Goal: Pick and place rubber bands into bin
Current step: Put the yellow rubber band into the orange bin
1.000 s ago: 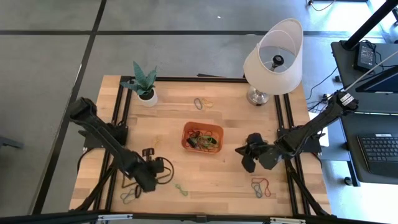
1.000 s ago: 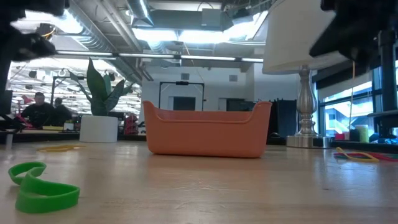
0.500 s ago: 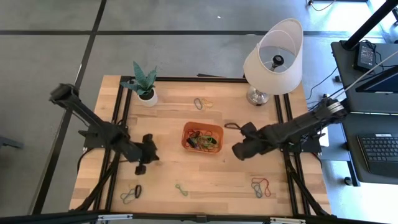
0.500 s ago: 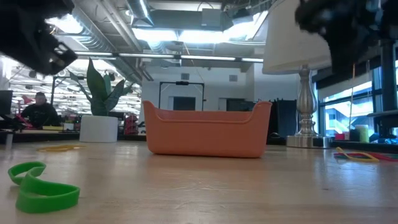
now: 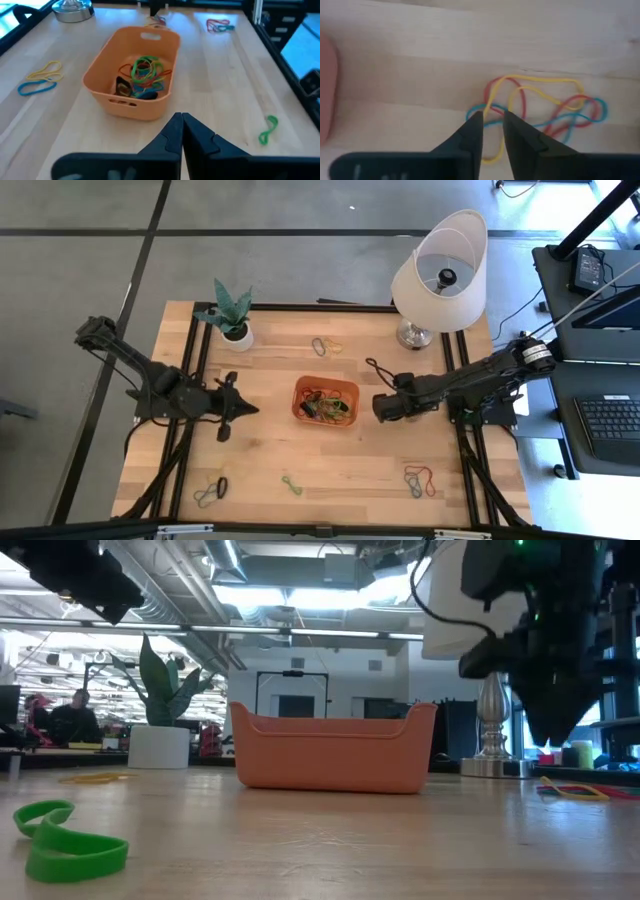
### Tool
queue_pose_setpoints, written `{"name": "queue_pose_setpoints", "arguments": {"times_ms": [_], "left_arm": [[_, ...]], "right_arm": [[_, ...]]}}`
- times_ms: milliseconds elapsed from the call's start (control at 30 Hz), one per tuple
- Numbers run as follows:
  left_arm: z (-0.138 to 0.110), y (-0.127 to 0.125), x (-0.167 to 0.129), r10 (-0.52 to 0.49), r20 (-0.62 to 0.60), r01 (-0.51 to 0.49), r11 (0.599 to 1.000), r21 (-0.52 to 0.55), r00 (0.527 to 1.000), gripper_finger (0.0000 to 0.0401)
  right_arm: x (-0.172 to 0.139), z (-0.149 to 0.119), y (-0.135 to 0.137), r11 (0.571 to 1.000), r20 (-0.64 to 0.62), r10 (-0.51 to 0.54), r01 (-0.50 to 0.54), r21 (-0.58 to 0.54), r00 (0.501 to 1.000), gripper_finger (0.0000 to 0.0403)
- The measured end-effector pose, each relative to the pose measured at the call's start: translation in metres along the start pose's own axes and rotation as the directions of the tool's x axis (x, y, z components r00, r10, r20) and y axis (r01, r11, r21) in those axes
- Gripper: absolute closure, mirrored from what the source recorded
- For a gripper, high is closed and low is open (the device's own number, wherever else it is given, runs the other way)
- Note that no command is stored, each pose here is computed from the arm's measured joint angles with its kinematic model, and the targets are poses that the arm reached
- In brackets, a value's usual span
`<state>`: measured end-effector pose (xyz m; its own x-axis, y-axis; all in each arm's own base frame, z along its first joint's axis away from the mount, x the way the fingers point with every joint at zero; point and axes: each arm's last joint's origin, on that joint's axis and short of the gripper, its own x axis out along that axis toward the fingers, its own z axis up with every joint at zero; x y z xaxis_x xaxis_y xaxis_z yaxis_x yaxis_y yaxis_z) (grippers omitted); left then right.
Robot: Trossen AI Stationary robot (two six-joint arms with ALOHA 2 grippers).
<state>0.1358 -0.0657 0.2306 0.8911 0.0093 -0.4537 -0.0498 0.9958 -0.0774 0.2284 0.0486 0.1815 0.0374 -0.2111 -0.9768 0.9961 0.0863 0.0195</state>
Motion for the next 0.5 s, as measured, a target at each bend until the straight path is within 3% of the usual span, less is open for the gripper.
{"name": "queue_pose_setpoints", "arguments": {"times_ms": [200,500], "left_arm": [[0.0,-0.002,-0.001,-0.054,-0.009,0.054,0.998,0.043,0.999,0.0399],[0.0,-0.002,-0.001,-0.061,-0.012,0.061,0.998,-0.035,0.998,0.0398]], "right_arm": [[0.023,0.0,-0.004,0.998,-0.007,0.054,-0.054,0.031,0.999,0.0296],[0.039,-0.003,-0.012,0.996,-0.008,0.065,-0.065,0.069,0.998,0.0298]]}}
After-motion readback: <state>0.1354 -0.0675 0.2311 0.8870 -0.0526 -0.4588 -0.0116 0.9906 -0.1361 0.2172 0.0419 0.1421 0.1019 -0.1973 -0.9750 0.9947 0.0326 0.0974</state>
